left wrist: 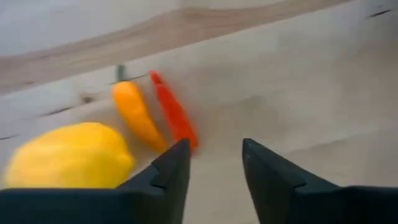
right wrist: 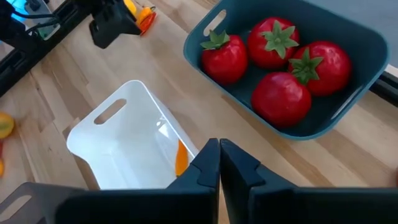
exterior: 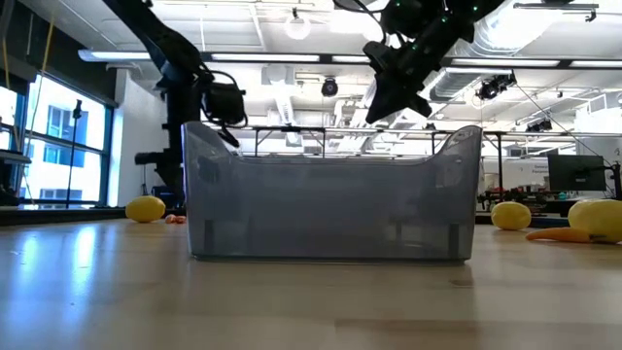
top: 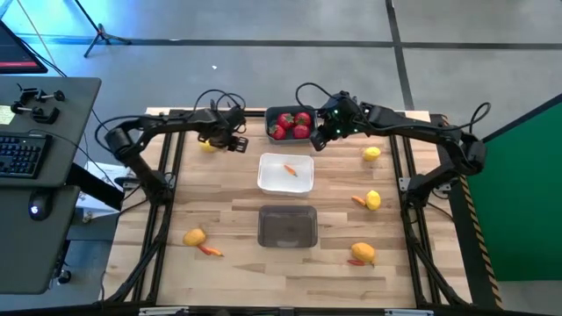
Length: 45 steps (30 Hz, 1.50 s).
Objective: Sort produce into baskets
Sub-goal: Put the red chili pepper into the white bin
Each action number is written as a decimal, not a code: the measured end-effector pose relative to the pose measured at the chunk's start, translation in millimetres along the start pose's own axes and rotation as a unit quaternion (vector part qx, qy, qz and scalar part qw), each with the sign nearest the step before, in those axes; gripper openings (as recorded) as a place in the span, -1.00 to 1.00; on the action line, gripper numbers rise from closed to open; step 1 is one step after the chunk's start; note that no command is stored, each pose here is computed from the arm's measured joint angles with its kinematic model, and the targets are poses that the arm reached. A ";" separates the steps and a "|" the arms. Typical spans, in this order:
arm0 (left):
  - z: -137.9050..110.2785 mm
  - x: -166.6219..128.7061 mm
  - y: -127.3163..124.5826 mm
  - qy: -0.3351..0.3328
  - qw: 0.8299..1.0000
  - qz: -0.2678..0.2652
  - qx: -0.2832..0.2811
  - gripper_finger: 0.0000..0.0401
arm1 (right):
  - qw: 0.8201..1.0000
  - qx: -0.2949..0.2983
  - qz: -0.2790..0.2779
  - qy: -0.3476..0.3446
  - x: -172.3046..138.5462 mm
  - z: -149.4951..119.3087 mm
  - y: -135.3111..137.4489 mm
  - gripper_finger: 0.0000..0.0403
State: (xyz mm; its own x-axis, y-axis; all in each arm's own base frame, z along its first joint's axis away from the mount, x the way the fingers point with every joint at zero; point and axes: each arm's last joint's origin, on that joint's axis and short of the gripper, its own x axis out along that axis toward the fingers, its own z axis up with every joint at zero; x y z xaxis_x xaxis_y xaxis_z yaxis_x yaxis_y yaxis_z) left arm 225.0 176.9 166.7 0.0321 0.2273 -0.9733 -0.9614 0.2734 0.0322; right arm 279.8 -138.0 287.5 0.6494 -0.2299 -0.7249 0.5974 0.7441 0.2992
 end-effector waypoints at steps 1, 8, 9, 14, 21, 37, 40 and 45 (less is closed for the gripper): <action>0.7 1.2 -0.5 0.002 1.000 0.006 0.006 -0.25 | 1.000 0.000 0.000 0.000 0.0 -0.1 0.0 -1.00; 7.3 20.6 -0.5 0.014 1.000 0.013 0.021 -0.15 | 1.000 -0.003 0.000 0.000 0.0 0.0 0.0 -1.00; 7.8 22.6 0.0 0.017 1.000 0.015 0.020 -0.15 | 1.000 -0.005 0.000 0.000 0.0 -0.1 0.0 -1.00; 9.4 24.4 3.3 0.020 0.999 0.021 0.016 -0.15 | 1.000 -0.012 0.000 0.000 0.0 0.0 0.0 -1.00; 12.5 25.1 4.5 0.013 0.999 0.013 0.035 -0.17 | 1.000 -0.018 -0.006 -0.002 0.0 0.1 -0.5 -1.00; 8.1 0.3 -22.3 0.014 0.996 0.010 0.090 -0.27 | 1.000 -0.026 -0.006 -0.002 -0.1 0.3 -0.6 -1.00; 10.7 -1.3 -22.6 0.011 0.997 0.005 0.082 -0.22 | 1.000 -0.026 -0.006 -0.002 -0.1 0.3 -0.6 -1.00; 12.8 6.4 -19.5 0.026 0.997 0.006 0.072 -0.21 | 1.000 -0.026 -0.007 -0.003 -0.1 0.3 -0.6 -1.00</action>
State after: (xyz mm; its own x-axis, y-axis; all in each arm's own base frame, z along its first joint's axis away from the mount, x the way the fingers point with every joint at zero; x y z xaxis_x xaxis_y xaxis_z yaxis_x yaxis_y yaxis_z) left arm 247.5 185.0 162.8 0.0024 0.1829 -0.9831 -0.9123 0.4030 0.0728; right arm 279.5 -138.7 287.6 0.6432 -0.2444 -0.7256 0.5817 0.7722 0.2556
